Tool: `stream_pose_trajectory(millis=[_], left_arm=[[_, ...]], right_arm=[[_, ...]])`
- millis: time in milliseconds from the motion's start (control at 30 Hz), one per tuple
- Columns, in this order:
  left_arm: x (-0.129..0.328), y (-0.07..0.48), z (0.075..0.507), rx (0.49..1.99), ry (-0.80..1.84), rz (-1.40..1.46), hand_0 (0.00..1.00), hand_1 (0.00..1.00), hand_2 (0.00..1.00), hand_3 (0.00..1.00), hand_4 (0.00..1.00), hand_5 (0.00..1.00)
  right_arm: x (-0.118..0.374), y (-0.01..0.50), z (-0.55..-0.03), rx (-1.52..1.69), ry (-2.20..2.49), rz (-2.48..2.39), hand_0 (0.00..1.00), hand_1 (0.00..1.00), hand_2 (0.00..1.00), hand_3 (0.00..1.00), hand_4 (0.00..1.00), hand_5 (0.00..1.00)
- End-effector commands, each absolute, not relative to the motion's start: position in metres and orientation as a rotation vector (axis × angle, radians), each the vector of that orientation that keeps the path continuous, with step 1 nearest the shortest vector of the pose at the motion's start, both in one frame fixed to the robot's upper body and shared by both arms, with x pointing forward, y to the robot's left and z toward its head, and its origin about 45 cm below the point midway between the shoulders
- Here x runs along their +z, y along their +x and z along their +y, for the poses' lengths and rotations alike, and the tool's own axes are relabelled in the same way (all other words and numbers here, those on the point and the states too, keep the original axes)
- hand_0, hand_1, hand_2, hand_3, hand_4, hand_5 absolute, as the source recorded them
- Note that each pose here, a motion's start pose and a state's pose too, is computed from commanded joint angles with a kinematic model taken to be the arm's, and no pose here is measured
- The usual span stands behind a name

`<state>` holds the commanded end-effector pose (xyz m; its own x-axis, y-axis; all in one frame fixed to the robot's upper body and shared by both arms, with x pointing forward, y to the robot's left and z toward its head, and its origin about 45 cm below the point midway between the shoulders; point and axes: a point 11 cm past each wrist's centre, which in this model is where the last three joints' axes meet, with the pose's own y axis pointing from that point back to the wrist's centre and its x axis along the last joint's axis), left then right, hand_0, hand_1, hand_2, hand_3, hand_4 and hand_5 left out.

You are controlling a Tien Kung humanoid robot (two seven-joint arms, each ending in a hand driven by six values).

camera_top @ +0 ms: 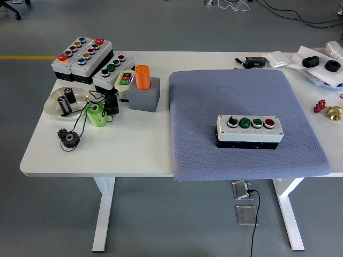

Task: Pick up the button,place it on the desk,press the button,press the button

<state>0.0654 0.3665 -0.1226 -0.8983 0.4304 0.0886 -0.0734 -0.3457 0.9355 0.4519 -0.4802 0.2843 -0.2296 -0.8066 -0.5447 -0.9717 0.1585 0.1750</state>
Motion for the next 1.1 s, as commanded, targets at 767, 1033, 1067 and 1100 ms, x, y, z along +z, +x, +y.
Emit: stream_pose_trajectory(millis=[767,1033,1067,1100], left_arm=[[-0.1224,0.067,0.3664,2.298,0.463,1.571,0.685,0.757,0.783,0.601,0.398,0.941],[-0.1221,0.0691,0.3664,2.296,0.462,1.569,0.684,0.757,0.784,0.601,0.397,0.943],[-0.1221,0.0693,0.3664,2.296,0.461,1.569,0.684,0.757,0.784,0.601,0.397,0.943],[-0.122,0.0695,0.3663,2.295,0.461,1.568,0.684,0.757,0.784,0.601,0.397,0.943]], right_arm=[[0.2788,0.4524,-0.4734,0.748,-1.727,2.111,0.814,0.765,0.795,0.748,0.613,0.564],[0.2791,0.4519,-0.4741,0.756,-1.716,2.102,0.821,0.766,0.791,0.737,0.612,0.566],[0.279,0.4518,-0.4743,0.756,-1.714,2.102,0.821,0.766,0.791,0.737,0.612,0.566],[0.2787,0.4516,-0.4745,0.758,-1.713,2.102,0.821,0.766,0.791,0.737,0.612,0.566]])
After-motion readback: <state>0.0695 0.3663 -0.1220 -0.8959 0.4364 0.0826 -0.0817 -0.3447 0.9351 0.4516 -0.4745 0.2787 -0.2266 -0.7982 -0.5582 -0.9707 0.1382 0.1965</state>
